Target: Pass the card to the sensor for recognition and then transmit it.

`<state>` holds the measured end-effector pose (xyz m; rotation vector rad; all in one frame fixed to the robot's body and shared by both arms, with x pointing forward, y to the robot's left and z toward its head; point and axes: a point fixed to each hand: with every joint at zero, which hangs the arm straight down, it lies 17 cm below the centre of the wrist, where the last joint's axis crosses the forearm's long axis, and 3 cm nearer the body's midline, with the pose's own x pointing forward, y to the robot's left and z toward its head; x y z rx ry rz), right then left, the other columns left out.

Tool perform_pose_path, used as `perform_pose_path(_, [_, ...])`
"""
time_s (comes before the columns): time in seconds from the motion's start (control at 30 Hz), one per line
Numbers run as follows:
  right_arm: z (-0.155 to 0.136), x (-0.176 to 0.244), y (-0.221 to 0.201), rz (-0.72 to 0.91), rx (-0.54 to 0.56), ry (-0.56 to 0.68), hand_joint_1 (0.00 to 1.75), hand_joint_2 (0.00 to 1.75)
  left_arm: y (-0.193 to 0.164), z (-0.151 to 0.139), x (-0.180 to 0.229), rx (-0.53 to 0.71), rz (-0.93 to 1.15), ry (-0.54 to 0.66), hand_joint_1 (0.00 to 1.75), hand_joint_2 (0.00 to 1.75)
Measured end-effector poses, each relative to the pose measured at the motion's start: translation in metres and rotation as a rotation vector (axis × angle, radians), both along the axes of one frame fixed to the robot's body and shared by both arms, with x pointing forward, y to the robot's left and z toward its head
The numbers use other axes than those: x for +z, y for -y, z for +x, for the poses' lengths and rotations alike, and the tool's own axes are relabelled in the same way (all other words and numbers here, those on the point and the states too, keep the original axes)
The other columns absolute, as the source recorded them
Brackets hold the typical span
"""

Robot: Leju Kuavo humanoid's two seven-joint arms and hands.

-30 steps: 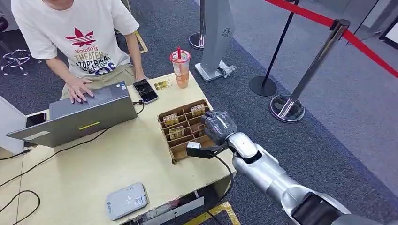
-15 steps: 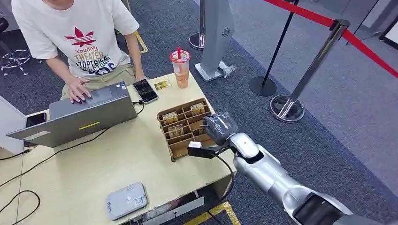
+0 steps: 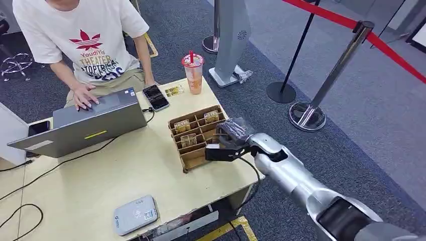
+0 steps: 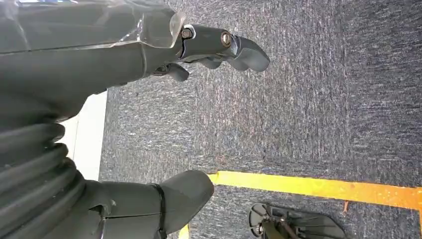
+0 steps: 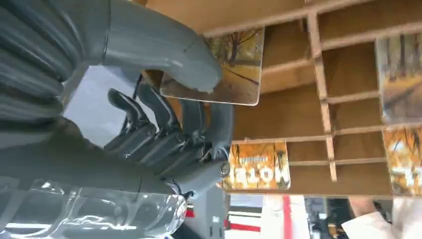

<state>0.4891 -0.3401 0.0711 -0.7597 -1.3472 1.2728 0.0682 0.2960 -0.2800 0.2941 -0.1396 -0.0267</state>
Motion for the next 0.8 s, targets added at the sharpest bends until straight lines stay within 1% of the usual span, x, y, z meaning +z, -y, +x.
perform_pose_path(0.17, [0.012, 0.020, 0.014, 0.000, 0.002, 0.019, 1.69, 1.75, 0.000, 0.001, 0.000, 0.000, -0.001, 0.001, 0.00, 1.75])
perform_pose_path(0.2, [0.013, 0.022, 0.016, -0.005, 0.003, 0.022, 1.66, 1.75, 0.000, 0.001, 0.000, 0.000, -0.001, 0.001, 0.00, 1.75])
perform_pose_path(0.37, [0.014, 0.025, 0.017, -0.005, 0.011, 0.024, 1.68, 1.75, 0.000, 0.001, 0.000, 0.000, -0.002, 0.002, 0.00, 1.75])
perform_pose_path(0.4, [0.014, 0.026, 0.016, -0.007, 0.013, 0.025, 1.64, 1.75, 0.001, 0.002, 0.000, 0.000, -0.003, 0.003, 0.00, 1.75])
perform_pose_path(0.47, [0.015, 0.028, 0.015, -0.011, 0.018, 0.029, 1.66, 1.75, 0.001, 0.002, 0.000, -0.001, -0.004, 0.003, 0.00, 1.75])
perform_pose_path(0.7, [0.022, 0.040, 0.015, -0.017, 0.019, 0.052, 1.64, 1.75, 0.001, 0.003, 0.000, -0.003, -0.006, 0.010, 0.00, 1.75])
perform_pose_path(0.73, [0.023, 0.042, 0.015, -0.016, 0.019, 0.056, 1.69, 1.75, 0.002, 0.003, 0.000, -0.003, -0.008, 0.010, 0.00, 1.75])
perform_pose_path(0.8, [0.026, 0.048, 0.014, -0.017, 0.021, 0.068, 1.69, 1.75, 0.002, 0.003, 0.000, -0.004, -0.009, 0.010, 0.00, 1.75])
